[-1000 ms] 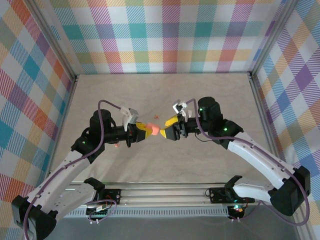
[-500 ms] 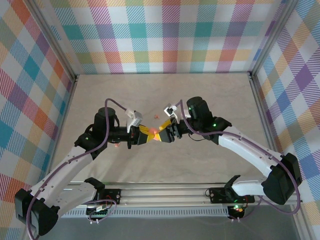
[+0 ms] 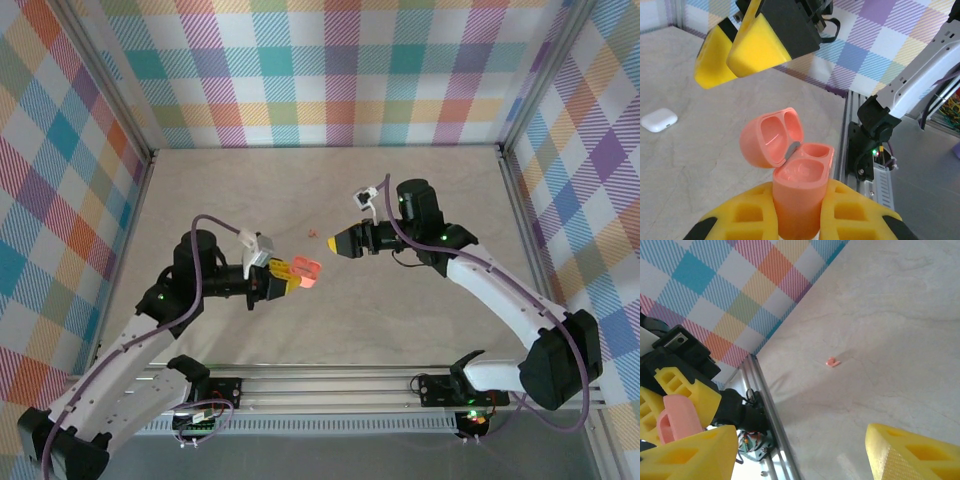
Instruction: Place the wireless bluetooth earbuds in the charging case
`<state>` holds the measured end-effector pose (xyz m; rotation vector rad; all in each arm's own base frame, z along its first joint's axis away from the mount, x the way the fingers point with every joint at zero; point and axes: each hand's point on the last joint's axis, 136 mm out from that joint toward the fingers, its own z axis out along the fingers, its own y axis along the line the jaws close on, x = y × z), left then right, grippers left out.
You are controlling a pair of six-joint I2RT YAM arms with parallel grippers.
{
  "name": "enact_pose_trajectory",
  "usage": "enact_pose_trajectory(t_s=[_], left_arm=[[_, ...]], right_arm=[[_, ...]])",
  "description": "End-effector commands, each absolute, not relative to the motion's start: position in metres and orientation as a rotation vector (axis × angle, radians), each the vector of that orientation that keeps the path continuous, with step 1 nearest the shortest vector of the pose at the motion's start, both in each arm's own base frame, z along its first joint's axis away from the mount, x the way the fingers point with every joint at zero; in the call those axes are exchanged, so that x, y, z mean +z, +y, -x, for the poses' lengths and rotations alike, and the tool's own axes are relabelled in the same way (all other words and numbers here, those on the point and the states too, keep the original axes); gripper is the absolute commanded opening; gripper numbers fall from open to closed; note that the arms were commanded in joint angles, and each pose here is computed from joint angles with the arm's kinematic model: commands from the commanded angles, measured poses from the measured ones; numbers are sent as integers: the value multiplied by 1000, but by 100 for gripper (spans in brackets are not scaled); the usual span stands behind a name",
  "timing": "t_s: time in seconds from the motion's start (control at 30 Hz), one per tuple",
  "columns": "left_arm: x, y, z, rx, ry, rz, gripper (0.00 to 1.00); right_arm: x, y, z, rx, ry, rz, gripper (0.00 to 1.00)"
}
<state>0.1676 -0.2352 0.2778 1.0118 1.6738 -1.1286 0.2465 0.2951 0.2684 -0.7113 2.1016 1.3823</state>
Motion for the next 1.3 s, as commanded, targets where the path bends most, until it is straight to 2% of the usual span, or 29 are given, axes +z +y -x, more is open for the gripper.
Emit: enact_pose_trajectory(t_s=[0.0,0.23,0.53,0.77,1.07,1.27], left_arm=[[282,-233,-170,-1096,1640,-975,0],[275,-226,-171,-1049,1653,-934,0],[264,-221,-171,-1010,1673,-928,0],[256,-216,-176,-972,1723,-896,0],[248,-210,-178,-932,1770,-867,0],[245,-209,-179,-934,1774,-846,0]], right_arm=[[282,301,-239,1467,2064,727,68],[266,290,-251,1313,2140,656,67],[196,301,-308,1025,2459,688,57],[130,316,-360,638,2614,715,52],[69,343,-403,484,2713,812,49],[51,349,-417,366,2728,867,46]])
